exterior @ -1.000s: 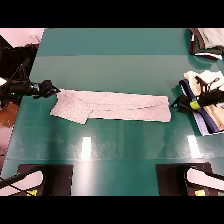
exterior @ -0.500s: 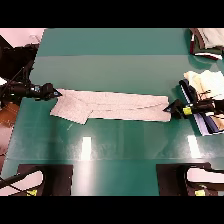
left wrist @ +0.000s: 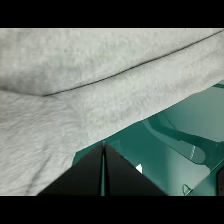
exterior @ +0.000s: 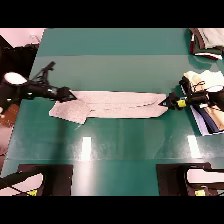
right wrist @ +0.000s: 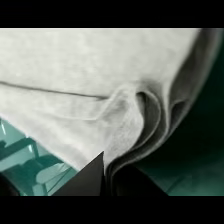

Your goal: Fold the shirts.

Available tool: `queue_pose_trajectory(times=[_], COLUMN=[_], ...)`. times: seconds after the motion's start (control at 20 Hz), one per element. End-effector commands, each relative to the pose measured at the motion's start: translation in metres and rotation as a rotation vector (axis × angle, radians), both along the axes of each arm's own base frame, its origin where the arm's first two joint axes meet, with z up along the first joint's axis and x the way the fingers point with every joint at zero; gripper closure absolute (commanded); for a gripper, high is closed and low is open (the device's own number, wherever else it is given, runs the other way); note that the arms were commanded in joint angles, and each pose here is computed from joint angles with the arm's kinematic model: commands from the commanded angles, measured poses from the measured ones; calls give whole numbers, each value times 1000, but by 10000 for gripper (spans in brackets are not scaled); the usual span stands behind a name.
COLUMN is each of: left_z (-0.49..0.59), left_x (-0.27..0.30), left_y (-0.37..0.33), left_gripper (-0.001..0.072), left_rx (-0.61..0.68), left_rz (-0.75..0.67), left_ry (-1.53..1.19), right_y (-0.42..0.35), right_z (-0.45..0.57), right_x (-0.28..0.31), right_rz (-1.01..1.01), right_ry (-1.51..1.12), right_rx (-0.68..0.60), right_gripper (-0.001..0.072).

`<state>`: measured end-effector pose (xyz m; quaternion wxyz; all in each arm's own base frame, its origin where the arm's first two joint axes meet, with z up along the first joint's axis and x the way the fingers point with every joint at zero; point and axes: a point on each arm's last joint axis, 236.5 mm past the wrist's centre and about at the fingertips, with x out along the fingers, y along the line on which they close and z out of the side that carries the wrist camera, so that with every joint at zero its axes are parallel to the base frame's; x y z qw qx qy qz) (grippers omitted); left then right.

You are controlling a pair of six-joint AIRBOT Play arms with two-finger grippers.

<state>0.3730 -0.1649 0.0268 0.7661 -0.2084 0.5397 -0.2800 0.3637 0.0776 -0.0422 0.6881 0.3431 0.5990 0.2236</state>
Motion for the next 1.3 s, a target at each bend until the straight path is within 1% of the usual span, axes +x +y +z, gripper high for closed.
queue_pose_trajectory(times=[0.0, 0.2, 0.45, 0.55, 0.7, 0.95, 1.05, 1.15, 1.25], left_z=[-10, -43, -87, -95, -102, -100, -88, -66, -28], left_x=[8, 14, 16, 17, 16, 18, 26, 42, 65], left_y=[-61, -126, -170, -168, -158, -149, -142, -128, -100], left_gripper=[687, 687, 687, 687, 687, 687, 687, 688, 688], left_rx=[6, 13, 27, 39, 94, 153, 208, 291, 350], left_rz=[-78, -216, -286, -283, -301, -346, -389, -412, -375], left_ry=[-19, 29, 97, 113, 108, 84, 42, -37, -130], right_y=[18, 41, 93, 116, 145, 185, 204, 226, 250], right_z=[42, 112, 196, 221, 250, 267, 267, 264, 255], right_x=[-1, 18, 22, 19, 14, 13, 15, 16, 16], right_rz=[109, 145, 262, 310, 368, 438, 477, 518, 562], right_ry=[-23, -173, -377, -442, -533, -584, -592, -587, -577], right_rx=[49, 10, -10, -8, -6, 22, 36, 51, 66], right_gripper=[694, 694, 695, 695, 695, 695, 695, 695, 695])
